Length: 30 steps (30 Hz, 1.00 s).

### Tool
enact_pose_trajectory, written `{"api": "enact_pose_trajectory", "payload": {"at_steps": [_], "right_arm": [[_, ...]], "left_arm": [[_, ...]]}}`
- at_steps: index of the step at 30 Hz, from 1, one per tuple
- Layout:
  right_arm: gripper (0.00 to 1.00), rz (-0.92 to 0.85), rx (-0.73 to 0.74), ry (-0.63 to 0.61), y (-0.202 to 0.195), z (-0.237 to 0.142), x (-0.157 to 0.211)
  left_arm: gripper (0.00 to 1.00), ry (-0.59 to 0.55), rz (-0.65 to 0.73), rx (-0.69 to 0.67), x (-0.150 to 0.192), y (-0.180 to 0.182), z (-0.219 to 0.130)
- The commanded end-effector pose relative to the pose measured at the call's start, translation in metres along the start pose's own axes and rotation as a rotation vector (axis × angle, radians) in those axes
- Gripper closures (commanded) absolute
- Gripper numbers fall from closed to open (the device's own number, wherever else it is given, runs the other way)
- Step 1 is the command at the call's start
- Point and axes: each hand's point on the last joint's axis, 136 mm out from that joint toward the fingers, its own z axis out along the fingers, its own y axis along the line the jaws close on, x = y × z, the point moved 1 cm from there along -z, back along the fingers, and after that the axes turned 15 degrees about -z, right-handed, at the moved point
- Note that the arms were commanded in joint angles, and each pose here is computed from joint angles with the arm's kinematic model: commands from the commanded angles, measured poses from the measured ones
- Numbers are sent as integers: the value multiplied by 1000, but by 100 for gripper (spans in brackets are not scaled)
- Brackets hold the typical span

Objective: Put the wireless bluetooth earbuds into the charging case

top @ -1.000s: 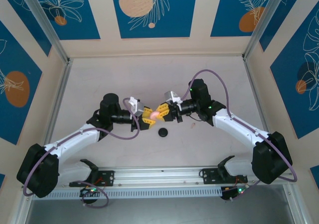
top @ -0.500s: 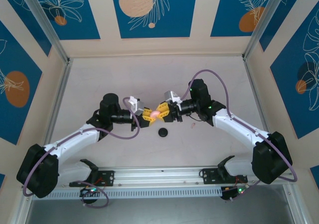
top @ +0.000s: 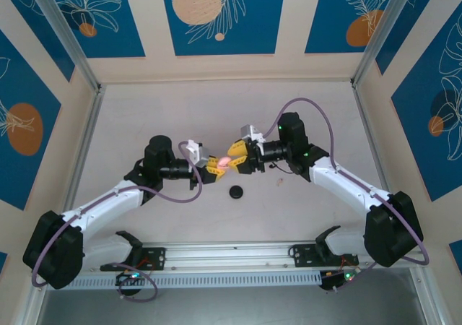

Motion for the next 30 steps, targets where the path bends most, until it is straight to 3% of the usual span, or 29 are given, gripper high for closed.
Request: {"api": "enact_pose_trajectory", "payload": {"at_steps": [1, 7, 15, 22, 30], "right_arm": [[59, 9, 68, 5, -19, -5, -2], [59, 20, 64, 3, -19, -6, -3], [58, 187, 145, 68, -30, -17, -4], [58, 505, 306, 305, -54, -31, 22], [59, 658, 217, 502, -65, -2, 56]], "left_arm": [[82, 7, 47, 76, -3, -17, 1], [82, 5, 48, 25, -2, -9, 1], [83, -2, -18, -218, 23, 40, -5], [84, -100, -231, -396, 52, 88, -36], [84, -168, -370, -571, 64, 114, -72]]}}
